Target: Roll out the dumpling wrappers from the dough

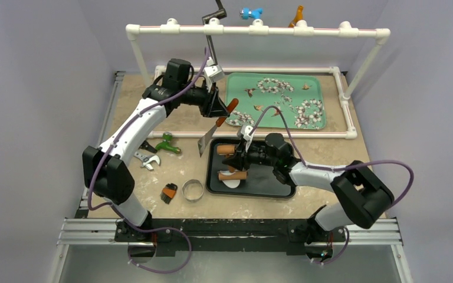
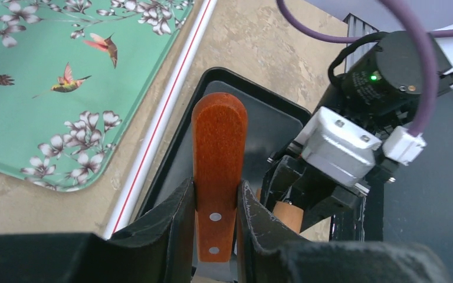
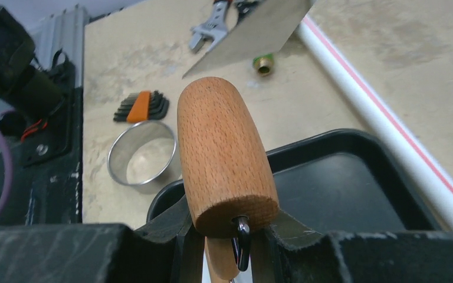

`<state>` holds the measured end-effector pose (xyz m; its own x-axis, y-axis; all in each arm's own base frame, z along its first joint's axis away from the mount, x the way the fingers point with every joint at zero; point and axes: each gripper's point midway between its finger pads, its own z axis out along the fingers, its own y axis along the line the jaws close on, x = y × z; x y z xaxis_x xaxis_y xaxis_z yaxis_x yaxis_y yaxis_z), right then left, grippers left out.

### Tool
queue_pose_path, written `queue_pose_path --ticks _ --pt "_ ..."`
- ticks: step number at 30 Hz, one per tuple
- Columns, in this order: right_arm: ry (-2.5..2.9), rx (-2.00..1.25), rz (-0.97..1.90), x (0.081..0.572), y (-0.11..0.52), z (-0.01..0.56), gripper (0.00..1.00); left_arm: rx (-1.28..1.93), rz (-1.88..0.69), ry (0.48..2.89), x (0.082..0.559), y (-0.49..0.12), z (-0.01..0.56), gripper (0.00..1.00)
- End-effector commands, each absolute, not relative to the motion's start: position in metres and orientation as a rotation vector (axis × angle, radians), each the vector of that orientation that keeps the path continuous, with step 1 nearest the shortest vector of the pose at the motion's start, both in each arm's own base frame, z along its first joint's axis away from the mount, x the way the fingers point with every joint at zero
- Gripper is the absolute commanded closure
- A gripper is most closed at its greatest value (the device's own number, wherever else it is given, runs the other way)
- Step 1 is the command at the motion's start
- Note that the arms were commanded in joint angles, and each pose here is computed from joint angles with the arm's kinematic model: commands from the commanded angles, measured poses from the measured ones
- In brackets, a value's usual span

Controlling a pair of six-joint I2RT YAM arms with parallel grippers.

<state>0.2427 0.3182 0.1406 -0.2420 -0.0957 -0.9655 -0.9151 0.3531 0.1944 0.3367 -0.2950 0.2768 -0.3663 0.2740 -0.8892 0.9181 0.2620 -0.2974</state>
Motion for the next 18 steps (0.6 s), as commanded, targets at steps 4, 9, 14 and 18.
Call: queue_pose_path --ticks 4,9,14,18 --pt "1.355 -1.153 1.078 0.228 0.347 0.148 1.0 1.197 -1.182 1.681 0.307 -0.284 0.293 1.0" --pt "1.254 -1.24 0.996 0.224 0.35 0.15 1.0 1.243 -1.268 1.692 0.299 -0.294 0.275 1.0" --pt "1.214 -1.235 0.945 0.227 0.347 0.164 1.0 1.251 -1.35 1.667 0.291 -0.303 0.279 1.0" --pt "1.196 -1.28 0.944 0.225 0.348 0.166 1.0 1.25 -1.347 1.695 0.291 -0.303 0.264 1.0"
